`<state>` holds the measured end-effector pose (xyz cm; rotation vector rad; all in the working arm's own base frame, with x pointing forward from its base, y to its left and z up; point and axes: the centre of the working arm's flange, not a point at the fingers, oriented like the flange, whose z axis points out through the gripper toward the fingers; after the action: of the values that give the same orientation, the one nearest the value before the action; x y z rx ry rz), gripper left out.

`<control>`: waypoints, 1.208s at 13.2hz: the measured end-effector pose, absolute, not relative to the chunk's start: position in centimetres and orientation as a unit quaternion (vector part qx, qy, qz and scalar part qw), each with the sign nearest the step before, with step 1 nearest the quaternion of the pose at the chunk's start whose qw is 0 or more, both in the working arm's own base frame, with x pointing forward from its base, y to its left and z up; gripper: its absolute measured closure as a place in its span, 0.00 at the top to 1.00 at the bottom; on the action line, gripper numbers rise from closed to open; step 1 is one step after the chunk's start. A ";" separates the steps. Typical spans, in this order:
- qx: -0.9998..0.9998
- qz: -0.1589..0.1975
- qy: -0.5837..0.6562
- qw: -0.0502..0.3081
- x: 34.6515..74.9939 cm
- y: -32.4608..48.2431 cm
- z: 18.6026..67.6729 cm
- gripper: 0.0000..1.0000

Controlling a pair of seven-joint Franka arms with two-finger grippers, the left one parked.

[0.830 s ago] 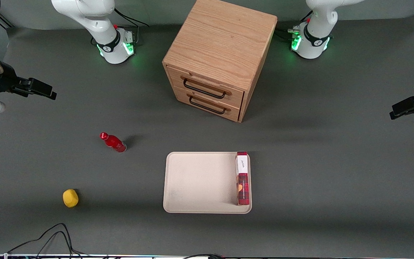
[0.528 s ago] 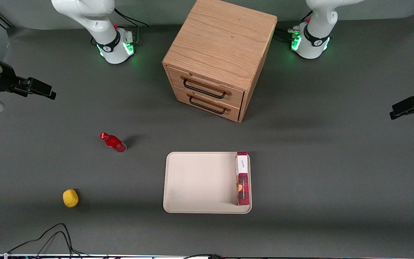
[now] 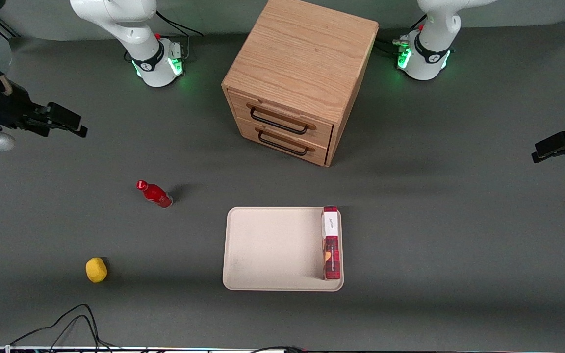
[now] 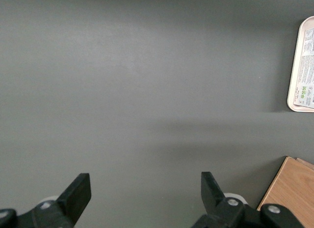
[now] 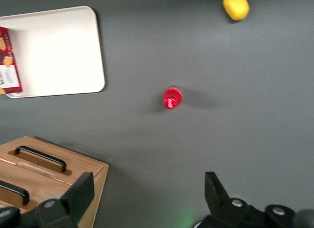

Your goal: Open upper drawer

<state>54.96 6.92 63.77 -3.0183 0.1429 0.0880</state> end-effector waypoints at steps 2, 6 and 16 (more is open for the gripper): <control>-0.997 0.017 0.020 0.066 56.1 10.3 62.5 1.00; -0.996 0.011 -0.046 0.072 55.6 17.8 61.7 1.00; -0.951 0.017 -0.288 0.108 53.9 31.4 55.9 1.00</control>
<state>53.90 31.44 55.92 -2.7990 -0.8472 0.0486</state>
